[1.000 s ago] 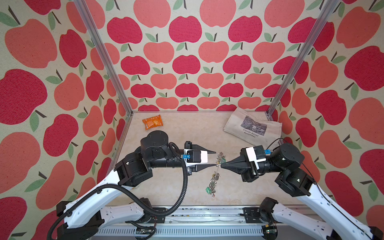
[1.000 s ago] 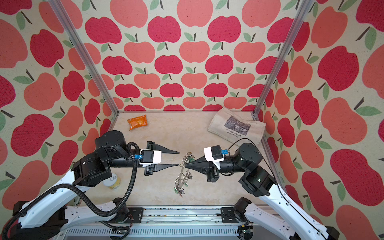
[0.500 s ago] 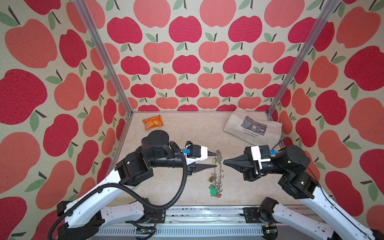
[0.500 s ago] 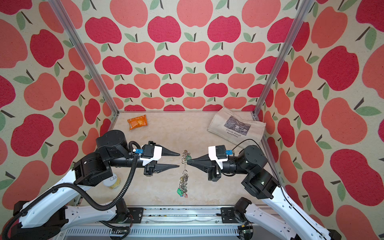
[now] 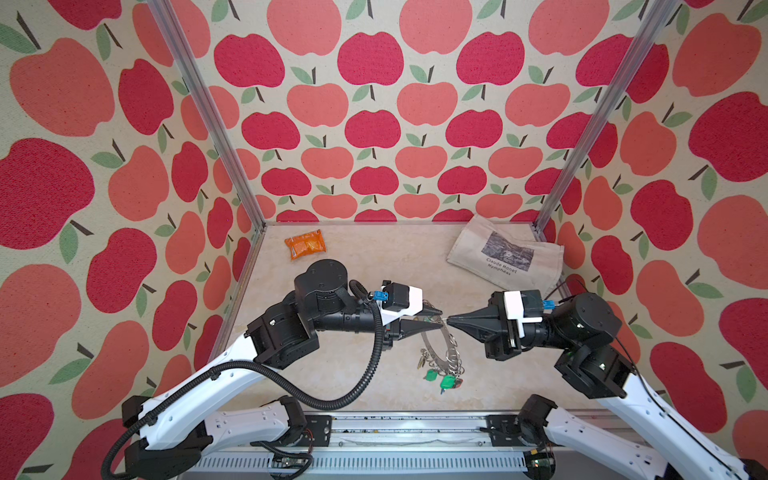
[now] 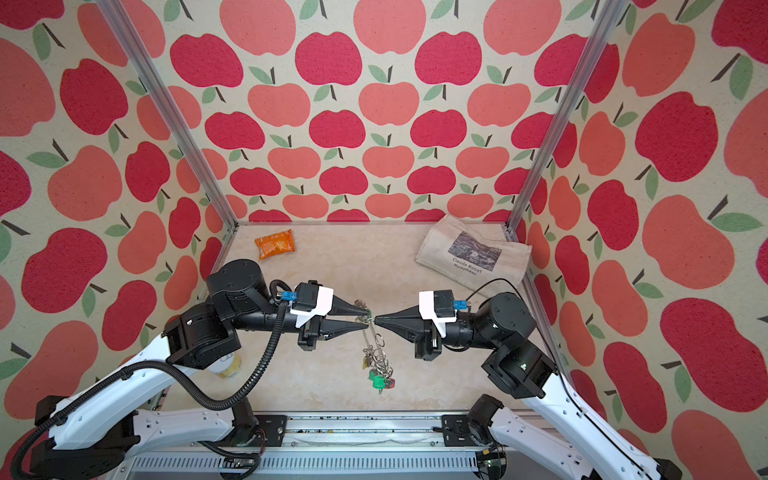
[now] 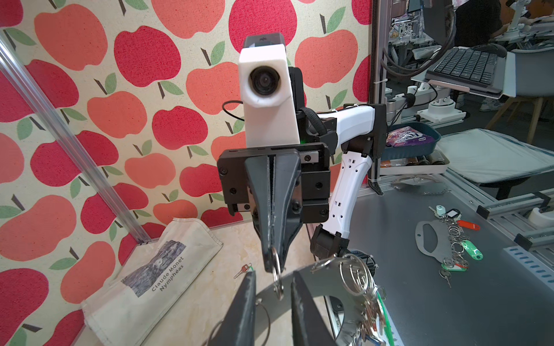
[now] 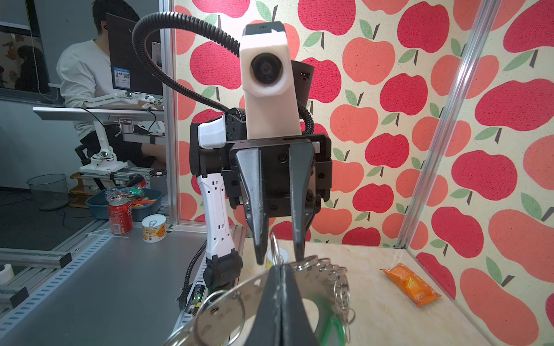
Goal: Put the keys on the keyring
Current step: 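Hold the plate with the left gripper while the right gripper opens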
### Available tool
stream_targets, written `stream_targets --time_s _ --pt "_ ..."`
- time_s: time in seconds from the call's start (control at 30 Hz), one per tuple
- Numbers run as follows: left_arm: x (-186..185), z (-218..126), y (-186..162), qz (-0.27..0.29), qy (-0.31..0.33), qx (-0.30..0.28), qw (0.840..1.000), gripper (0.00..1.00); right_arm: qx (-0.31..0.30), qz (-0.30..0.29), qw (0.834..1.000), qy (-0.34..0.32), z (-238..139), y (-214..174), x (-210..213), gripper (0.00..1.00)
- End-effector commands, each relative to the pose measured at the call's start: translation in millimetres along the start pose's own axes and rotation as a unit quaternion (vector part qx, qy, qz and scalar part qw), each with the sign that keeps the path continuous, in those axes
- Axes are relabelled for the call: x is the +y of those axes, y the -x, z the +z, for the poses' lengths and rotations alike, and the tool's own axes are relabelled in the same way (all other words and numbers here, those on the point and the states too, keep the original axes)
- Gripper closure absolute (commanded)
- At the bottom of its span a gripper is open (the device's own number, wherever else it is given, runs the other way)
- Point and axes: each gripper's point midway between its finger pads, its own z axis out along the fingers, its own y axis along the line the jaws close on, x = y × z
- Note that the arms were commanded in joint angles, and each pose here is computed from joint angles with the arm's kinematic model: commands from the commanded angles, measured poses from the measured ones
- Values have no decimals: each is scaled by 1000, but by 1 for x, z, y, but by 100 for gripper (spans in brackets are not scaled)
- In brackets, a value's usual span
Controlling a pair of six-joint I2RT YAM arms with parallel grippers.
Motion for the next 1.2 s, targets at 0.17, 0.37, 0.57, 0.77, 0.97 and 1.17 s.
stream_targets --time_s 0.17,0.37,0.57,0.77,0.97,1.17 --pt "-1 2 8 4 -10 -22 1000 94 -38 -27 999 -5 -6 21 3 100" --pt "1 0 6 7 -5 -9 1000 100 -32 -21 999 22 -5 21 12 100" --pt "0 -2 2 15 -9 21 1000 100 -10 -5 998 60 -1 16 20 100" --pt "1 -1 -3 22 -15 48 999 100 -6 3 995 99 2 17 28 100" --pt "3 -1 -6 26 -18 65 997 100 0 11 991 132 2 18 37 100" --pt "5 1 -11 20 -30 83 996 100 9 23 985 169 4 16 44 100"
